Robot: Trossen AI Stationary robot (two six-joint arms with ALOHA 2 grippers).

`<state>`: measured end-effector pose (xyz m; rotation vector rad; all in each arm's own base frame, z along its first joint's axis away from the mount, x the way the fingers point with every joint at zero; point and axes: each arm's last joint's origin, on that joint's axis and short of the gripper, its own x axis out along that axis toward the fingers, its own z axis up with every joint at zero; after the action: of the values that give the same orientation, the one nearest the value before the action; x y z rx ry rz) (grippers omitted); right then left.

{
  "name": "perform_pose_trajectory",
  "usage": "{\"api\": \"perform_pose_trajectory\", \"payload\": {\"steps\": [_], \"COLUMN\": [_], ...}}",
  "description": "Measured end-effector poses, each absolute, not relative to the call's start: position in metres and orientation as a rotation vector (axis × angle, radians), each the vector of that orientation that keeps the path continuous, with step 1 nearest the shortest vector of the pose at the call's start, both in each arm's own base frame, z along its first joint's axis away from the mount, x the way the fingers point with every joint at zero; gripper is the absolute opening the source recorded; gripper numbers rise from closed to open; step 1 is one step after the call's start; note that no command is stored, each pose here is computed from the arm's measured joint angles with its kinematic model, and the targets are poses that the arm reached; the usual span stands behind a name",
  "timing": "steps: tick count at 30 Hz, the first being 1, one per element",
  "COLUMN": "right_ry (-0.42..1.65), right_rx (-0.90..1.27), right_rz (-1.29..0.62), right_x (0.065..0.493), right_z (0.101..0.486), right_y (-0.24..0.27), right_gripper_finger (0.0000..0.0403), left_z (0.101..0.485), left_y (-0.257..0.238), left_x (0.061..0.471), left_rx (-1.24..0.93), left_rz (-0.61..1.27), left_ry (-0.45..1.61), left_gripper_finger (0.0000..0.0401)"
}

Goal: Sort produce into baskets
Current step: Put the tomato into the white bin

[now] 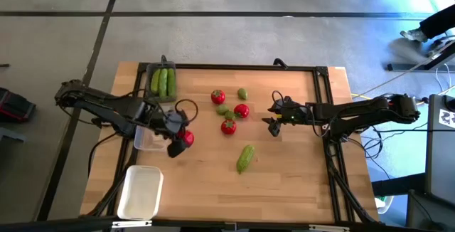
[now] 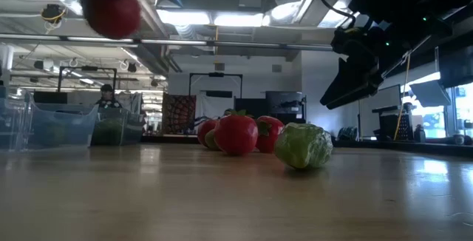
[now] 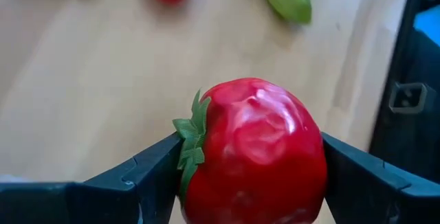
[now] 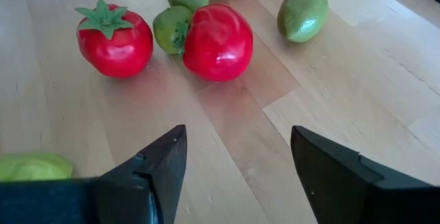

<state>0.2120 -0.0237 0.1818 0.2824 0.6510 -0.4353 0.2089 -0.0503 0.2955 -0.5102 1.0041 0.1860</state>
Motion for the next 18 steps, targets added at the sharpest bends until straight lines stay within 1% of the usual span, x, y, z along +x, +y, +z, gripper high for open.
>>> {"api": "perform_pose_trajectory", "payload": {"steps": [3,18], "right_ry": [0.652,0.631], "right_rx": [0.283,0.266], "right_rz": [-0.433,-0.432], "right_x": [0.212,0.213], "right_z": [0.182,0.184], "right_y": [-0.024,-0.024], "right_gripper_finger": [0.0241,0.0241], "left_z": [0.295,0.289], "left_y": [-0.061,-0.113], "left_x": [0.204,0.171], "left_rx": [-0.537,-0.779], "left_rz": [0.173,0.225], "left_ry": [1.033,1.225], "left_gripper_finger": [0.0285,0.0285]}}
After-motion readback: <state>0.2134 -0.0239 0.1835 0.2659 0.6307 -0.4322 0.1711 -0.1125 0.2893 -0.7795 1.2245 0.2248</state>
